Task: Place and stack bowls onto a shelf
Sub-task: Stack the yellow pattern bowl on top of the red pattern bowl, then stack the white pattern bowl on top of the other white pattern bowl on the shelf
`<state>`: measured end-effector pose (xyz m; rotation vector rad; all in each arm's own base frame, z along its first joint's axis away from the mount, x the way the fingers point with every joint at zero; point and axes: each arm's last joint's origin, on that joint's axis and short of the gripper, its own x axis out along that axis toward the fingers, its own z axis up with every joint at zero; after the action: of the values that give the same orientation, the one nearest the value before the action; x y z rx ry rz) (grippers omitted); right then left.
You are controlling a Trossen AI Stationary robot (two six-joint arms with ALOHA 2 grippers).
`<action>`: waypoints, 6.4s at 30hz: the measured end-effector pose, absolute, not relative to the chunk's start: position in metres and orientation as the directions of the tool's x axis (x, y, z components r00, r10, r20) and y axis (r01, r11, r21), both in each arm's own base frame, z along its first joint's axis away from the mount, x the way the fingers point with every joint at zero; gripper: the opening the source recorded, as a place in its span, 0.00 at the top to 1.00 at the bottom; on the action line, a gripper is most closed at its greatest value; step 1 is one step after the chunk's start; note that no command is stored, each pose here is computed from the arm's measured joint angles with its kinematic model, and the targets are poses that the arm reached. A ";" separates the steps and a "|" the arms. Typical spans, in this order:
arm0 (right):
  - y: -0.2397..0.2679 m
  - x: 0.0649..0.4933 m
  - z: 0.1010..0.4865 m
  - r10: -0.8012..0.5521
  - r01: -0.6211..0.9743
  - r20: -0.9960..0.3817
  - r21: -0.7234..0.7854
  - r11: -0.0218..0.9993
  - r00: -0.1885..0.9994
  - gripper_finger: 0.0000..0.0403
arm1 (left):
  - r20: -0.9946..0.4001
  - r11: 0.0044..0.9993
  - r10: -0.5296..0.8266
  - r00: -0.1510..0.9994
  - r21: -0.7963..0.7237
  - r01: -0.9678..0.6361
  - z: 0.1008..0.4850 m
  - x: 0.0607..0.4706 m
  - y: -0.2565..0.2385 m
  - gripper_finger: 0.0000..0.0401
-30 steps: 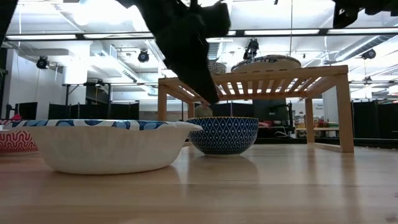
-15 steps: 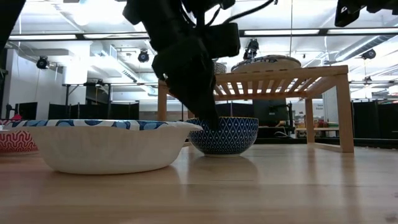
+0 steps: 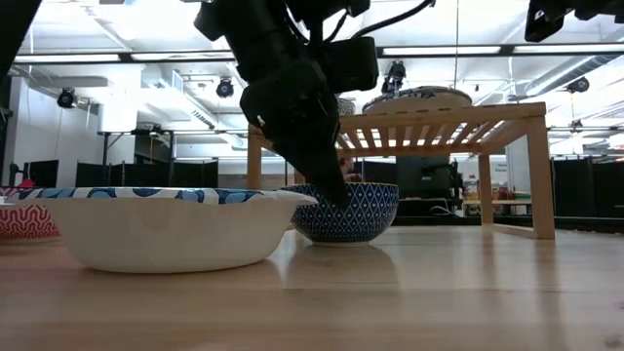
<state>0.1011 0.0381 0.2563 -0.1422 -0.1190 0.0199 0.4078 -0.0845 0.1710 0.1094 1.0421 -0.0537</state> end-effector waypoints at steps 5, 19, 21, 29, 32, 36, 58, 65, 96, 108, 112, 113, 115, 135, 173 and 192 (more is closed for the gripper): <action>0.038 0.101 0.256 0.028 -0.011 0.115 -0.145 0.989 0.993 0.98 | -0.855 0.986 -0.002 0.519 0.085 0.142 0.182 0.412 -0.088 0.99; 0.038 0.101 0.256 0.028 -0.012 0.115 -0.145 0.989 0.993 0.98 | -0.851 0.945 -0.016 0.525 0.159 0.286 0.250 0.416 -0.108 1.00; 0.038 0.101 0.256 0.028 -0.011 0.115 -0.145 0.989 0.993 0.98 | -0.860 0.938 -0.017 0.511 0.164 0.307 0.261 0.415 -0.110 1.00; 0.038 0.101 0.256 0.029 -0.012 0.115 -0.144 0.989 0.993 0.98 | -0.827 0.904 -0.004 0.563 0.238 0.356 0.326 0.405 -0.106 1.00; 0.038 0.101 0.256 0.029 -0.012 0.115 -0.143 0.990 0.993 0.98 | -0.820 0.886 0.066 0.568 0.310 0.344 0.348 0.398 -0.100 1.00; 0.038 0.101 0.256 0.029 -0.012 0.115 -0.144 0.989 0.993 0.98 | -0.804 0.867 0.143 0.577 0.383 0.319 0.373 0.391 -0.086 1.00; 0.038 0.101 0.256 0.028 -0.011 0.114 -0.146 0.989 0.993 0.98 | -0.790 0.901 0.252 0.558 0.402 0.162 0.413 0.374 0.094 1.00; 0.038 0.101 0.256 0.028 -0.011 0.112 -0.148 0.989 0.993 0.98 | -0.792 0.947 0.193 0.579 0.304 0.099 0.407 0.364 0.145 1.00; 0.038 0.101 0.255 0.028 -0.011 0.107 -0.154 0.988 0.994 0.98 | -0.844 0.978 0.088 0.529 0.174 0.117 0.369 0.374 0.146 0.98; 0.038 0.101 0.255 0.028 -0.011 0.107 -0.153 0.988 0.994 0.98 | -0.828 0.975 0.099 0.552 0.191 0.111 0.368 0.378 0.147 0.89; 0.038 0.101 0.255 0.027 -0.011 0.106 -0.154 0.988 0.994 0.98 | -0.851 0.978 0.088 0.518 0.172 0.117 0.366 0.374 0.146 0.83; 0.038 0.101 0.255 0.028 -0.011 0.106 -0.154 0.988 0.994 0.98 | -0.854 0.979 0.086 0.513 0.169 0.117 0.365 0.374 0.146 0.81; 0.038 0.101 0.255 0.027 -0.011 0.106 -0.155 0.988 0.994 0.98 | -0.856 0.980 0.084 0.510 0.164 0.114 0.365 0.374 0.146 0.78; 0.037 0.101 0.255 -0.009 0.022 0.107 -0.119 0.993 0.994 0.98 | -0.926 0.997 -0.015 0.378 -0.043 -0.067 0.413 0.323 0.078 0.65; 0.037 0.101 0.257 -0.028 0.034 0.122 -0.047 0.998 0.992 0.98 | -0.856 0.949 -0.161 0.491 -0.271 -0.162 0.174 0.270 -0.037 0.70; 0.041 0.113 0.254 -0.086 0.087 0.094 -0.010 0.996 0.992 0.98 | -0.862 0.973 -0.151 0.483 -0.217 -0.084 0.177 0.293 -0.045 0.98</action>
<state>0.1127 0.0407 0.2544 -0.0142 -0.0935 -0.0870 0.2932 -0.0447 0.1773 -0.2428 1.0688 -0.0413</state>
